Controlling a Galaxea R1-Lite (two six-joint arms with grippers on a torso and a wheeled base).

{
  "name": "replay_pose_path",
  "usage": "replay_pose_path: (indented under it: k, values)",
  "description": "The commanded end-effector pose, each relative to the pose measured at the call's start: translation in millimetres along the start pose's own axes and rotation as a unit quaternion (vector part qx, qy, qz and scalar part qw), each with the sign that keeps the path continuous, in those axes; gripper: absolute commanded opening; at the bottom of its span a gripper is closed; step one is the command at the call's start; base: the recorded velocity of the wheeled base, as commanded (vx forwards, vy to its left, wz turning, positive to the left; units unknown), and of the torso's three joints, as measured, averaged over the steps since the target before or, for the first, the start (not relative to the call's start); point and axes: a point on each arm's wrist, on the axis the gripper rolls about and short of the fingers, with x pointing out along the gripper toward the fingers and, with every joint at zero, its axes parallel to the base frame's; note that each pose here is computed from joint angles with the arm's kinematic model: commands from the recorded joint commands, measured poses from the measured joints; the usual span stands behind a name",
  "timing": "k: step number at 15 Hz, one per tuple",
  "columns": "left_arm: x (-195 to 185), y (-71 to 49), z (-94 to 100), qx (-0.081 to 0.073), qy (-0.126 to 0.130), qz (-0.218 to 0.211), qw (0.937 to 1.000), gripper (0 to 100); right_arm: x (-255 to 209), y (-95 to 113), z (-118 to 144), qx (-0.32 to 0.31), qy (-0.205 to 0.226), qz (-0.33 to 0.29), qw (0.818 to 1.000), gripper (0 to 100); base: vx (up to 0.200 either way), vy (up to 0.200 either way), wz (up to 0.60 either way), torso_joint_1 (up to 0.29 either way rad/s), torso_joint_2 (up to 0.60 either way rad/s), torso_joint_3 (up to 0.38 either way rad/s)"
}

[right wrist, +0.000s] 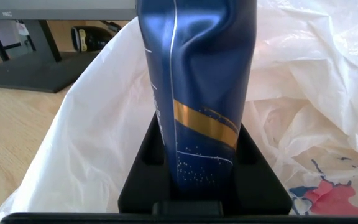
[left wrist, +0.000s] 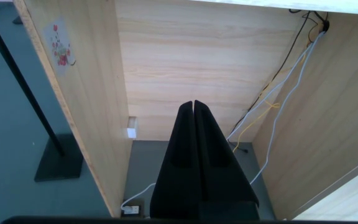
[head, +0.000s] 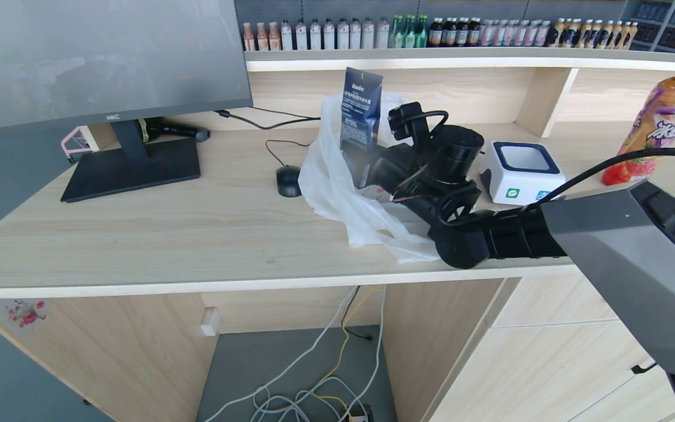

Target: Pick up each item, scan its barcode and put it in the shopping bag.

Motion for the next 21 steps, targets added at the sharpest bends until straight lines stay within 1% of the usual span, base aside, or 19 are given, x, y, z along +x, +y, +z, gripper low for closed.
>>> replay_pose_path:
  k: [1,4,5,6,11,15,17,21]
  values:
    - [0,0.0,0.0,0.000,0.000,0.000,1.0000,0,0,0,-3,0.000,0.004,0.000,1.000,0,0.000,0.000,0.00,0.000,0.00,0.000]
    - [0,0.0,0.0,0.000,0.000,0.000,1.0000,0,0,0,-3,0.000,0.004,0.001,1.000,0,0.000,0.000,0.00,0.000,0.00,0.000]
    - [0,0.0,0.0,0.000,0.000,0.000,1.0000,0,1,0,-3,0.000,0.003,0.000,1.000,100,0.000,0.000,0.00,0.000,0.00,0.000]
    - [0,0.0,0.0,0.000,0.000,0.000,1.0000,0,0,0,-3,0.000,0.002,-0.001,1.000,100,0.000,0.000,0.00,0.000,0.00,0.000]
    - [0,0.0,0.0,0.000,0.000,0.000,1.0000,0,-3,-7,6,-0.005,-0.031,-0.013,0.999,100,0.000,0.000,0.00,0.000,0.00,0.000]
    - [0,0.0,0.0,0.000,0.000,0.000,1.0000,0,-6,-5,31,-0.009,-0.051,-0.012,0.999,100,0.000,0.000,0.00,0.000,0.00,0.000]
    - [0,0.0,0.0,0.000,0.000,0.000,1.0000,0,-8,-5,38,-0.010,-0.056,-0.011,0.998,100,0.000,0.000,0.00,0.000,0.00,0.000]
    - [0,0.0,0.0,0.000,0.000,0.000,1.0000,0,-24,-3,64,-0.011,-0.063,-0.010,0.998,100,0.000,0.000,0.00,0.000,0.00,0.000]
